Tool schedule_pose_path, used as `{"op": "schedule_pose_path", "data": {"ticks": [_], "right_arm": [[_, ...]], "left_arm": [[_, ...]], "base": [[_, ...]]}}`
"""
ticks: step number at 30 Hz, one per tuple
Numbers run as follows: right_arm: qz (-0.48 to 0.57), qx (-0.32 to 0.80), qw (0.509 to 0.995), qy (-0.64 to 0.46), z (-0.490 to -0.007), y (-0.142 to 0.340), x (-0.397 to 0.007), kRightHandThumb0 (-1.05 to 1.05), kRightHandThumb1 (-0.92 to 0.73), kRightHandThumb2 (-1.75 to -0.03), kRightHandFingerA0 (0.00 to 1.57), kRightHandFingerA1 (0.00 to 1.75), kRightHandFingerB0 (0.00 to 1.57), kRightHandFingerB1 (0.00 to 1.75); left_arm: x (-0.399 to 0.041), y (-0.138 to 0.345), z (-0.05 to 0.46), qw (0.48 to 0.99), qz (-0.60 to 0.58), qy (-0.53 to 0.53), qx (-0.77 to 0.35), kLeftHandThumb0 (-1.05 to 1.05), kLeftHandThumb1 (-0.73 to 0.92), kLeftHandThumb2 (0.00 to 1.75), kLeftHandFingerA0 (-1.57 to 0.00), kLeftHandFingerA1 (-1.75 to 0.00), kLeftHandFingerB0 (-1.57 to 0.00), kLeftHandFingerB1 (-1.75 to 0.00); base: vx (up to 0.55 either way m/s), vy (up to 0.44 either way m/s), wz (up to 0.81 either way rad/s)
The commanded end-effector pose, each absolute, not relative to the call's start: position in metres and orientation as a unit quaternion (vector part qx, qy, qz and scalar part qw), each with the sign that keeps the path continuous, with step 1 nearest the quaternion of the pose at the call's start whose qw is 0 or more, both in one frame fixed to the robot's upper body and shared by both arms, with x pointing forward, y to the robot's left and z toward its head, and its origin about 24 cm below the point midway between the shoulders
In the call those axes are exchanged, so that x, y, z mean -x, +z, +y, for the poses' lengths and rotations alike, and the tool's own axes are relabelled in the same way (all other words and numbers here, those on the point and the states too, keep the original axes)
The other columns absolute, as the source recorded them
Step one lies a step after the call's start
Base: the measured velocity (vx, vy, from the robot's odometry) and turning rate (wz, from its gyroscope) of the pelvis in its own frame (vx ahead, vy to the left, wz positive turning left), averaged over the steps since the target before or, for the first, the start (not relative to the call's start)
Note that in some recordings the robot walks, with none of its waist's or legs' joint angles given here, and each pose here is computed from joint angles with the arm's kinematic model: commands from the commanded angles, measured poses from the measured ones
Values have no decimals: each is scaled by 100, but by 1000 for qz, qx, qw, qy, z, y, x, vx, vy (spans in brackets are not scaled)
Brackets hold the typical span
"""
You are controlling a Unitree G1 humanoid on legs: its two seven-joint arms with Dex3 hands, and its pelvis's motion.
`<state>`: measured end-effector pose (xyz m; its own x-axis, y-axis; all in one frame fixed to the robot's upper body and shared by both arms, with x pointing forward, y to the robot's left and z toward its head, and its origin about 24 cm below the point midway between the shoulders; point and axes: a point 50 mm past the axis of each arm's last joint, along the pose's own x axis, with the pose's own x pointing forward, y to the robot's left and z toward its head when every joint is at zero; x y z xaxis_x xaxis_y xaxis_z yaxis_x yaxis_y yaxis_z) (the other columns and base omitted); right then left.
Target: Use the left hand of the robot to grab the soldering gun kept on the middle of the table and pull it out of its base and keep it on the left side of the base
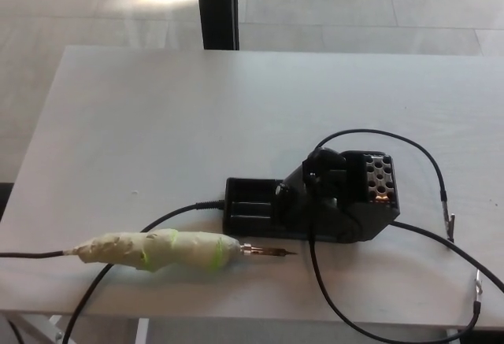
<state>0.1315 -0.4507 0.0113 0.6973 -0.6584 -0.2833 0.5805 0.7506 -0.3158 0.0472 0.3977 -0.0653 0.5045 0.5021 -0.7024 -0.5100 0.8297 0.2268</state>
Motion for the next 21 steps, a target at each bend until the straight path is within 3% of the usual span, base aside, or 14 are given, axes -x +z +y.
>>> {"op": "schedule_pose_path", "data": {"ticks": [1,2,8,9,10,12,13,14,16,17,18,19,20,21], "right_arm": [[178,104,908,-364,-451,10,-128,-97,-66,-86,62,159,0,108],[179,104,907,-368,-451,9,-128,-105,-54,-119,70,128,11,82],[177,97,908,-368,-449,7,-128,-100,-49,-118,58,123,13,75],[176,99,908,-366,-448,7,-127,-104,-51,-120,57,123,12,74],[183,96,907,-366,-449,6,-126,-95,-60,-88,44,157,0,93],[186,95,907,-366,-449,6,-127,-94,-60,-91,46,154,0,90],[186,95,908,-363,-449,7,-127,-93,-57,-95,49,163,0,89],[191,99,907,-363,-450,6,-126,-96,-63,-90,49,151,0,87],[192,102,906,-364,-449,6,-127,-96,-60,-92,43,169,0,92],[191,98,907,-362,-448,5,-128,-99,-65,-86,44,158,0,92],[188,96,909,-360,-448,6,-128,-99,-66,-83,40,165,0,96],[190,91,909,-359,-448,5,-126,-104,-53,-120,73,132,9,71],[190,88,909,-360,-448,4,-126,-99,-66,-81,41,164,0,98],[189,86,909,-361,-448,4,-125,-99,-66,-81,41,164,0,98]], "left_arm": [[-49,-63,404,863,354,358,29,-51,43,53,-44,-81,-65,-53],[-49,-62,405,865,359,351,16,-56,34,74,-29,-74,-57,-61],[-48,-57,400,876,373,307,-17,-56,50,55,-27,-83,-55,-56],[-49,-55,400,875,374,307,-22,-57,38,78,-34,-76,-53,-65],[-49,-55,398,877,373,303,-24,-54,50,54,-29,-82,-54,-58],[-49,-56,399,875,374,306,-19,-53,50,55,-31,-81,-54,-58],[-49,-57,399,873,386,297,-32,-60,40,79,-32,-74,-48,-63],[-50,-57,399,874,384,295,-29,-58,52,55,-30,-78,-51,-56],[-50,-57,399,874,385,295,-22,-57,53,55,-33,-76,-49,-56],[-50,-56,399,875,380,300,-18,-56,55,56,-40,-73,-51,-56],[-50,-56,399,876,377,300,-19,-61,46,88,-49,-73,-53,-63],[-49,-57,400,875,379,302,-21,-56,58,57,-74,-64,-74,-54],[-48,-58,400,874,379,302,-21,-56,58,58,-73,-66,-77,-54],[-48,-58,400,875,379,302,-19,-56,58,58,-73,-66,-77,-54]], "base": [[0,0,0],[0,0,0],[0,0,0],[0,0,0],[0,0,0],[0,0,0],[0,0,0],[0,0,0],[0,0,0],[0,0,0],[0,0,0],[0,0,0],[0,0,0],[0,0,0]]}}
